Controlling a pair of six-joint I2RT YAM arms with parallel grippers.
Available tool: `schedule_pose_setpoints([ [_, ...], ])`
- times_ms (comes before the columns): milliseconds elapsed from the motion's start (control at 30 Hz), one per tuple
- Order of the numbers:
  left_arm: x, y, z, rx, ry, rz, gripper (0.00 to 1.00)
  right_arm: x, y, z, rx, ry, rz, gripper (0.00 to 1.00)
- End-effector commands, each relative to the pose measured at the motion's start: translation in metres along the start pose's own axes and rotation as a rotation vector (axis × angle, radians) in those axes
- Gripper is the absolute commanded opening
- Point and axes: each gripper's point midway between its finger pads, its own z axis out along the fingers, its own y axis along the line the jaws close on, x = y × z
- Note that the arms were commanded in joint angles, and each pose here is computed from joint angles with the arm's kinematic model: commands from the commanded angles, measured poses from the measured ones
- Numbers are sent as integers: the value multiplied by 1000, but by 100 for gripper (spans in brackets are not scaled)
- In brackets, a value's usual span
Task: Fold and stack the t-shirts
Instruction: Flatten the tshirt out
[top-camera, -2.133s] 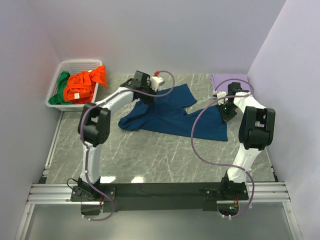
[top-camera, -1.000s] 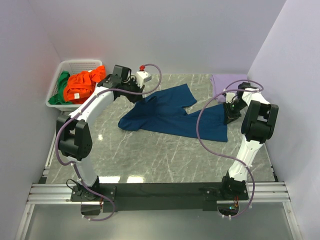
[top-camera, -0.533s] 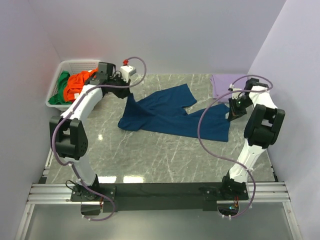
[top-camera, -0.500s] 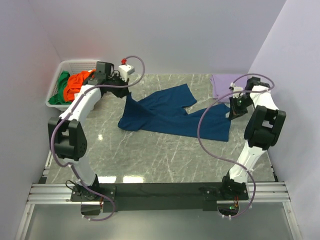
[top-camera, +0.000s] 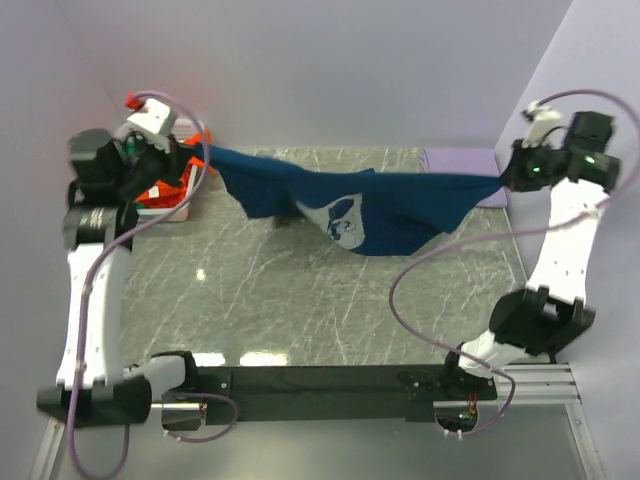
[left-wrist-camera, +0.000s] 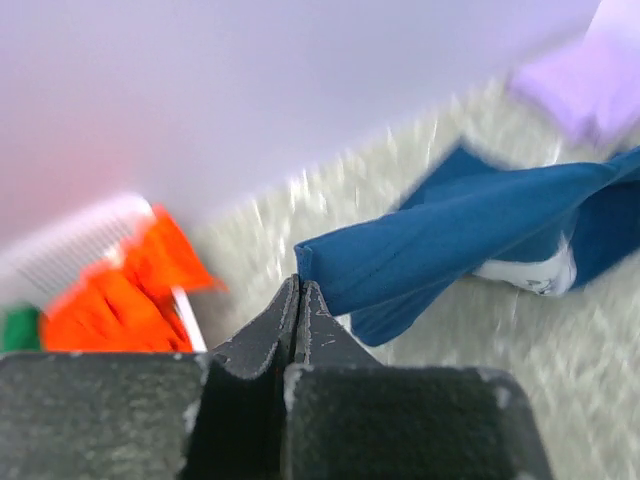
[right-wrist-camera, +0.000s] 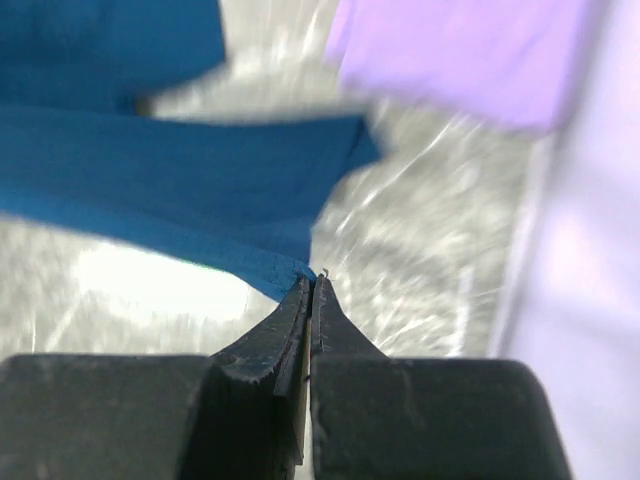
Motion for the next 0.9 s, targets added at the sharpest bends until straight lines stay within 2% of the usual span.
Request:
schedule_pose_setpoints([
  [0,-93,-13,-51,-43,-280,73,0,-69,20,-98,106,-333,-79,0],
  [100,-131,-27,-87,-62,-387,92,1,-91,42,-147,154,-493,-131,0],
  [167,-148,-35,-108,-80,-440,96,0,-96,50,-166,180,-553,-147,0],
  [233,-164,-36,-129,-132,-501,113,1,-107,61,-200,239,-679,-171,0],
  [267,-170,-35,-136,-154,-525,113,1,-107,62,-204,254,-706,-167,0],
  [300,-176,-35,-141,-170,-551,89,0,-117,70,-227,284,-799,-193,0],
  [400,-180,-29,-137,-178,-558,90,1,-130,68,-233,294,-865,-183,0],
  [533,-149,-7,-78,-123,-441,20,1,-147,58,-182,198,-777,-135,0],
  [567,-141,-3,-64,-107,-415,8,1,-150,50,-153,176,-723,-117,0],
  [600,-138,1,-52,-92,-399,1,1,-152,61,-131,144,-683,-141,0],
  [633,-125,13,-26,-78,-359,-35,1,-153,61,-114,139,-654,-140,0],
  [700,-127,26,-4,-73,-351,-38,1,-157,58,-65,123,-578,-141,0],
  [733,-109,40,28,-68,-306,-69,1,-163,66,-50,101,-563,-147,0],
  [767,-125,51,34,-92,-344,-36,1,-175,59,-30,101,-548,-137,0],
  [800,-125,60,47,-100,-349,-27,1,-185,54,-21,120,-554,-109,0],
  [833,-111,75,77,-102,-326,-24,1,-197,50,-18,129,-572,-93,0],
  [867,-133,82,79,-113,-380,14,1,-220,43,-15,148,-614,-79,0],
])
